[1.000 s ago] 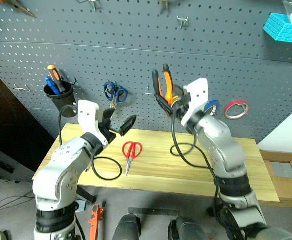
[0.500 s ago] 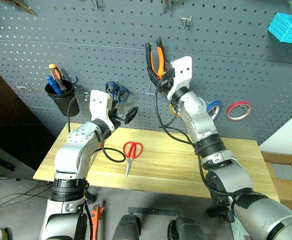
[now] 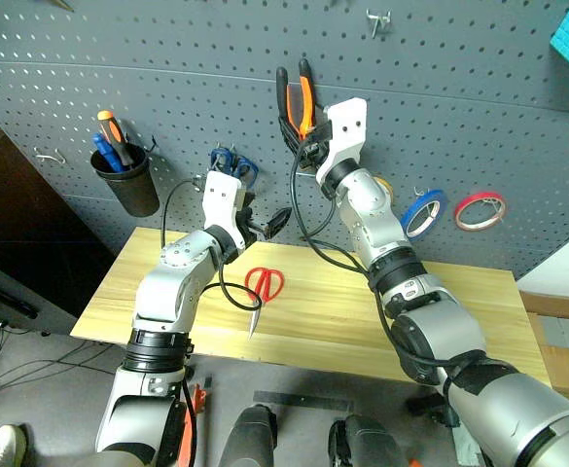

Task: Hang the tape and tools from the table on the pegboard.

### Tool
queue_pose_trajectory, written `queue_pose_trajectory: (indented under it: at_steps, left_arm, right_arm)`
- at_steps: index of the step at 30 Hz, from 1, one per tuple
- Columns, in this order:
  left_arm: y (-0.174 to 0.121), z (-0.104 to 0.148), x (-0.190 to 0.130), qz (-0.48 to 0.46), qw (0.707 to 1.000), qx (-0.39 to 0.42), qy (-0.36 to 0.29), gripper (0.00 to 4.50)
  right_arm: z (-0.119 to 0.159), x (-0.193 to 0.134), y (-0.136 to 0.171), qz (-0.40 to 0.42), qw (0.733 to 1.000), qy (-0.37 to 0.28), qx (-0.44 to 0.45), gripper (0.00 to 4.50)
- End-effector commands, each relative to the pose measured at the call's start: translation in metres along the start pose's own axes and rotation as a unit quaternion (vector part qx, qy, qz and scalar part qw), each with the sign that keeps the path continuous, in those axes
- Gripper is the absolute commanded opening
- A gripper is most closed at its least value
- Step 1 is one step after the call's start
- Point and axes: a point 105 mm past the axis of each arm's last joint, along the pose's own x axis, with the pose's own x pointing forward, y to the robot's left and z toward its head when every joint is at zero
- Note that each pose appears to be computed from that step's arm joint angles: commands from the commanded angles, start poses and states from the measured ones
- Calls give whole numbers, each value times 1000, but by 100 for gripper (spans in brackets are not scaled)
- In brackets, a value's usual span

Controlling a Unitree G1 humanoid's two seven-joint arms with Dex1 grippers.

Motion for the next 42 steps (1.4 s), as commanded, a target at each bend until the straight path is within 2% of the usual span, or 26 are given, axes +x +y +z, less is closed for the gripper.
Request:
queue_pose_trajectory:
  at_steps: [1,6,10,11,15,20,23,26,31,38,42]
  left_arm:
    - [-6,19,1,-15,999,16,-23,450]
    - [-8,13,-5,-16,1000,13,-9,450]
    - [-9,8,-9,-16,1000,8,0,450]
    - [-9,8,-9,-16,1000,8,0,450]
    - [-10,8,-7,-16,1000,6,0,450]
    - [-12,6,-6,-17,1000,2,0,450]
    - [-18,-3,-9,-22,1000,-7,10,450]
    - [-26,-24,-17,-14,999,-10,38,450]
    - [-23,-86,-38,70,988,9,140,450]
    - [-33,-150,-58,135,960,7,246,450]
    - [-26,-181,-67,173,936,20,305,450]
  right_arm:
    - [22,5,-10,-12,999,-41,-11,259]
    - [6,-1,-17,-23,999,-22,-20,259]
    - [-18,-15,-14,-28,999,8,-17,259]
    - [-22,-18,-13,-27,999,11,-15,330]
    - [-24,-25,-13,-22,1000,12,-19,447]
    - [-23,-34,-19,-35,999,18,-33,447]
    - [-16,-50,-20,-24,999,16,-41,447]
    - [-2,-75,-9,9,999,20,-41,447]
    - [12,-127,21,106,991,74,-27,447]
    - [-17,-207,50,251,949,190,-33,447]
    - [-40,-257,60,347,902,248,-64,447]
